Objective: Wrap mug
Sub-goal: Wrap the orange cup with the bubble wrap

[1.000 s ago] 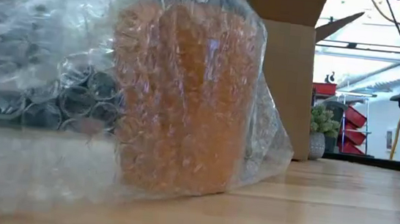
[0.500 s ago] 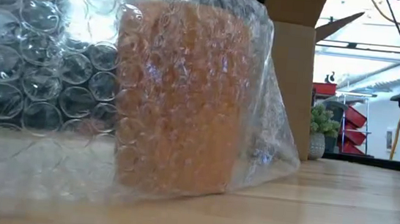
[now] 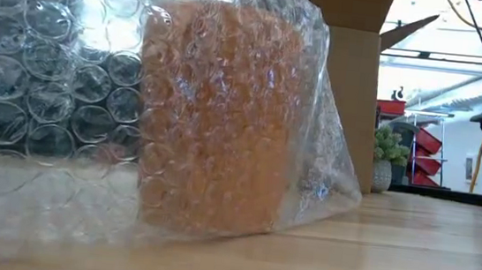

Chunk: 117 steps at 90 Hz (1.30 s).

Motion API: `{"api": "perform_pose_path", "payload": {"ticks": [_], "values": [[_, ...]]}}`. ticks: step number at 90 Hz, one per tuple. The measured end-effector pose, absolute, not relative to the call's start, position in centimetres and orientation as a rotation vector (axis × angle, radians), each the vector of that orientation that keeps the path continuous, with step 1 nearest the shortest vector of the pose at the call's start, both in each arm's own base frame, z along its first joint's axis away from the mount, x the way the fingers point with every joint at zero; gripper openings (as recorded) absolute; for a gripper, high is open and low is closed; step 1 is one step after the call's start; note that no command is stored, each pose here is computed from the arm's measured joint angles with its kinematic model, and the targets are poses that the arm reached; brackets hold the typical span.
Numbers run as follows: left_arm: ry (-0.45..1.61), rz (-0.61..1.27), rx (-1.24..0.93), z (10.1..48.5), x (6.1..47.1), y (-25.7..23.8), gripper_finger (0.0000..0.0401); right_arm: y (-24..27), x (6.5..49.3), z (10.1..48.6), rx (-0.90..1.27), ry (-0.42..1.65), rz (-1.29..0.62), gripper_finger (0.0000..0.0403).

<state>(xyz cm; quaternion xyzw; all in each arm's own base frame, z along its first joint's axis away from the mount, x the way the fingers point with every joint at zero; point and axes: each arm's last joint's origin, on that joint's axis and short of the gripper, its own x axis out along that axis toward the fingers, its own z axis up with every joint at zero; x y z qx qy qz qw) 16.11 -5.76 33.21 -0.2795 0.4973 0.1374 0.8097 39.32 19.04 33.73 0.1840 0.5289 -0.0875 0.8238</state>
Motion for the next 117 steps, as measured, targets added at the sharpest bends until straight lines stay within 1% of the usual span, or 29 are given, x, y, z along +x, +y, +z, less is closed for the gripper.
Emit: {"api": "perform_pose_path", "payload": {"ticks": [9,22,32,42,53,63,72,80,90,101,117], "values": [[1.090,0.349,-0.635,32.3,17.8,-6.2,0.0132,21.1,38.0,33.7,0.362,1.090,-0.247,0.0129],[1.197,0.392,-0.621,30.1,20.2,-7.1,0.0142,24.0,36.5,31.7,0.280,1.116,-0.274,0.0140],[1.302,0.431,-0.661,28.3,21.9,-7.6,0.0170,25.5,35.5,30.4,0.225,1.138,-0.274,0.0149],[1.351,0.491,-0.665,26.4,22.4,-8.4,0.0205,26.5,34.4,29.4,0.159,1.138,-0.287,0.0155],[1.329,0.524,-0.703,24.0,22.4,-8.9,0.0235,26.6,32.4,29.5,0.143,1.119,-0.309,0.0157],[1.303,0.515,-0.749,21.8,22.3,-9.3,0.0243,27.0,31.1,28.8,0.211,1.080,-0.283,0.0157],[1.308,0.516,-0.758,20.1,21.7,-9.5,0.0244,27.2,30.5,27.4,0.306,1.051,-0.244,0.0157],[1.305,0.515,-0.752,18.4,21.3,-9.5,0.0237,27.2,30.3,26.8,0.409,1.014,-0.204,0.0157],[1.319,0.548,-0.756,16.0,20.5,-9.2,0.0215,27.3,30.5,25.9,0.472,0.983,-0.187,0.0157],[1.280,0.532,-0.801,14.1,20.4,-9.2,0.0189,27.5,30.7,26.1,0.501,0.961,-0.170,0.0157],[1.268,0.526,-0.763,13.2,20.3,-9.1,0.0154,27.5,30.7,26.0,0.502,0.960,-0.171,0.0157]]}}
